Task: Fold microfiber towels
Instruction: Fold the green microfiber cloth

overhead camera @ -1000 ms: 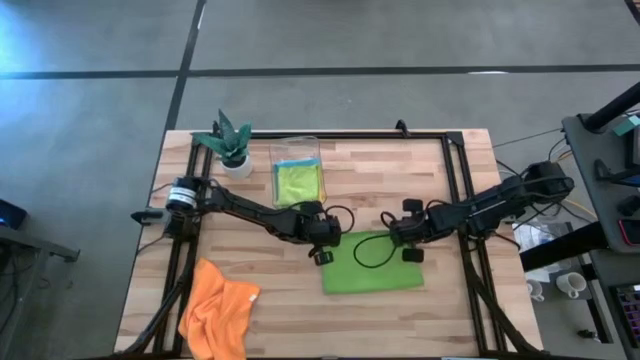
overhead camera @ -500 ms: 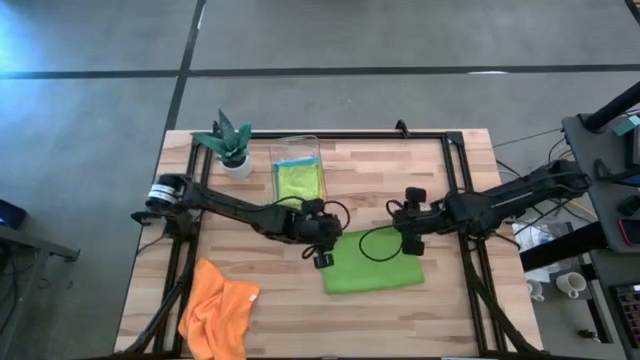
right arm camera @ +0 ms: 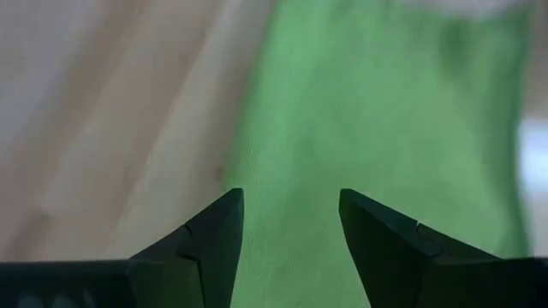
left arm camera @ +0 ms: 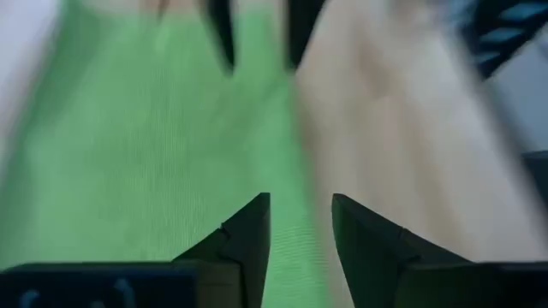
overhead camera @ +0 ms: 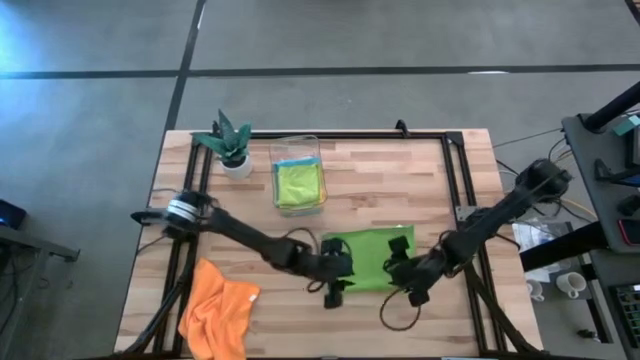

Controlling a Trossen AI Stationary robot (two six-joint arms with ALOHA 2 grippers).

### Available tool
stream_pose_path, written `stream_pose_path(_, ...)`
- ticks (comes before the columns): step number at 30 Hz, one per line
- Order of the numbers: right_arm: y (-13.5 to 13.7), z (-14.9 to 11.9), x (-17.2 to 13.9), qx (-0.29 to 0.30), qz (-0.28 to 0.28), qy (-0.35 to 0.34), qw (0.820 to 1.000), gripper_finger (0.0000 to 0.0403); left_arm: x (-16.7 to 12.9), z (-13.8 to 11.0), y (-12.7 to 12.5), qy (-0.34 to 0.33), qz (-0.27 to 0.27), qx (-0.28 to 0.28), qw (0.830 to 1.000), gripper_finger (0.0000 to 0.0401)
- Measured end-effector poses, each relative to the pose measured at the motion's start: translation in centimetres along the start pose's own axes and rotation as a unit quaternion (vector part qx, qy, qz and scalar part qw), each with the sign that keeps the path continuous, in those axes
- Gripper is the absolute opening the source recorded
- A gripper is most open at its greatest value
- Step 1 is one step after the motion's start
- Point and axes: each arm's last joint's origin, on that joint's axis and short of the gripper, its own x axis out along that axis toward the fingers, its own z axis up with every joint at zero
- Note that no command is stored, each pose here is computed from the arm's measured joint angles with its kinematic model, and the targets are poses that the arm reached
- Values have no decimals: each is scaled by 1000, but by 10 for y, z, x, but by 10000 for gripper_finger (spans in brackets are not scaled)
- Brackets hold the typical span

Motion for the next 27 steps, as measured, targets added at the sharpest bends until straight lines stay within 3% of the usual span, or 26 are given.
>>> stream_pose_path(3,10,-8,16,-4,8,45,999,191,31,-18,10,40,21,-19,999,99)
stream_pose_path(6,12,-17,21,-16,10,111,994,191,49,-29,8,76,2,-13,997,85)
stream_pose_path(10,4,-27,16,-37,-2,195,980,191,59,-37,-3,134,-118,-50,983,71)
stream_pose_path(15,-14,-28,4,-50,-26,234,971,187,63,-41,-10,140,-152,-57,977,68)
stream_pose_path(20,-20,-5,-10,-7,-29,168,985,185,54,-29,-5,102,-88,-22,991,67)
stream_pose_path(24,-17,9,-7,35,-9,73,997,184,20,8,0,46,-33,22,998,67)
stream_pose_path(27,-13,6,7,42,5,48,998,185,-3,23,3,10,49,77,996,67)
